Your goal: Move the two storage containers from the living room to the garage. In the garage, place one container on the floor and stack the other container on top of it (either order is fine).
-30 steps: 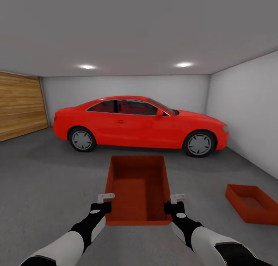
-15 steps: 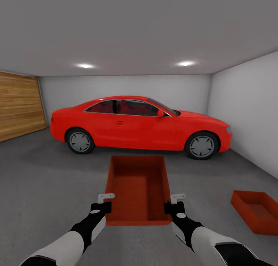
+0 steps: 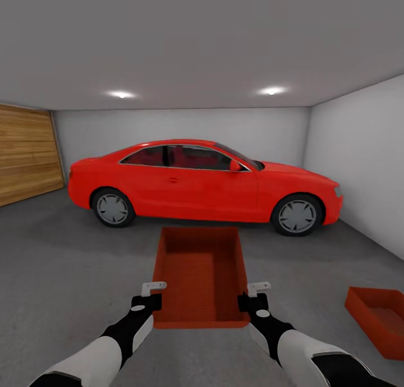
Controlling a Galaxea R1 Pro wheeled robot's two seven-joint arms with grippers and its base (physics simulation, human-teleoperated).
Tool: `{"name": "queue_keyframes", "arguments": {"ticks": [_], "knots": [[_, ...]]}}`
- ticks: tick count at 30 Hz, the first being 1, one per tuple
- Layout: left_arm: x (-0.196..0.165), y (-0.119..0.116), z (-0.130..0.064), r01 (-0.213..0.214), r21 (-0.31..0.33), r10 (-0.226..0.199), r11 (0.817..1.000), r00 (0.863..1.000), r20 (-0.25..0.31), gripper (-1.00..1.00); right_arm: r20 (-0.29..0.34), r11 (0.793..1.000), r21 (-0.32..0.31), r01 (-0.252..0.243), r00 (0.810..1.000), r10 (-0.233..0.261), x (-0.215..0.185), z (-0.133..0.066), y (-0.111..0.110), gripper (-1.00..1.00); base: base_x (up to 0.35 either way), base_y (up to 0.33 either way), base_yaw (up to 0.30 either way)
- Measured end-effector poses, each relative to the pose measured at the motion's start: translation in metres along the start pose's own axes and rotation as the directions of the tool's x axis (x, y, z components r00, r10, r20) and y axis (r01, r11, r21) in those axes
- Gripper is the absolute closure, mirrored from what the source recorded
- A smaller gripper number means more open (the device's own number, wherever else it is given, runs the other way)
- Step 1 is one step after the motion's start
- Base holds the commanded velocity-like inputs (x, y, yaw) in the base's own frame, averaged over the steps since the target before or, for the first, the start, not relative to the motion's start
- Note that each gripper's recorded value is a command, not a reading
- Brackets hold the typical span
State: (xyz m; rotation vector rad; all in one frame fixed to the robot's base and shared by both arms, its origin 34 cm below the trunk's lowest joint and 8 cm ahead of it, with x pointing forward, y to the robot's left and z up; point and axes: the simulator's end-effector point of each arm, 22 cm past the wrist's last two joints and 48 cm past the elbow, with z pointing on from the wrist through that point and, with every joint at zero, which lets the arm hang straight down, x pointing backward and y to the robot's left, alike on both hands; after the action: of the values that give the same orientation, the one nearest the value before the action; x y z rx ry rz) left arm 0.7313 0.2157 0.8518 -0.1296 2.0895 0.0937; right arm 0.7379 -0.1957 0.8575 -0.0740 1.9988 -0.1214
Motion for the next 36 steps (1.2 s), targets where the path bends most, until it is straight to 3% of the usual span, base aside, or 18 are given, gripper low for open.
{"name": "queue_keyframes", "arguments": {"ticks": [15,36], "knots": [[0.0034,0.0013,0.0008,0.002,-0.002,-0.002,1.0,1.0,-0.004,1.0,-0.003,1.0,0.003,0.007,1.0,-0.007,0.0013,0.0,0.0013,1.0,0.027,0.0,-0.014],[0.0031,0.0011,0.0007,0.001,-0.002,-0.001,1.0,1.0,-0.004,1.0,-0.002,1.0,0.003,0.006,1.0,-0.006,0.0012,0.0,0.0011,1.0,0.006,0.0,-0.275]]}}
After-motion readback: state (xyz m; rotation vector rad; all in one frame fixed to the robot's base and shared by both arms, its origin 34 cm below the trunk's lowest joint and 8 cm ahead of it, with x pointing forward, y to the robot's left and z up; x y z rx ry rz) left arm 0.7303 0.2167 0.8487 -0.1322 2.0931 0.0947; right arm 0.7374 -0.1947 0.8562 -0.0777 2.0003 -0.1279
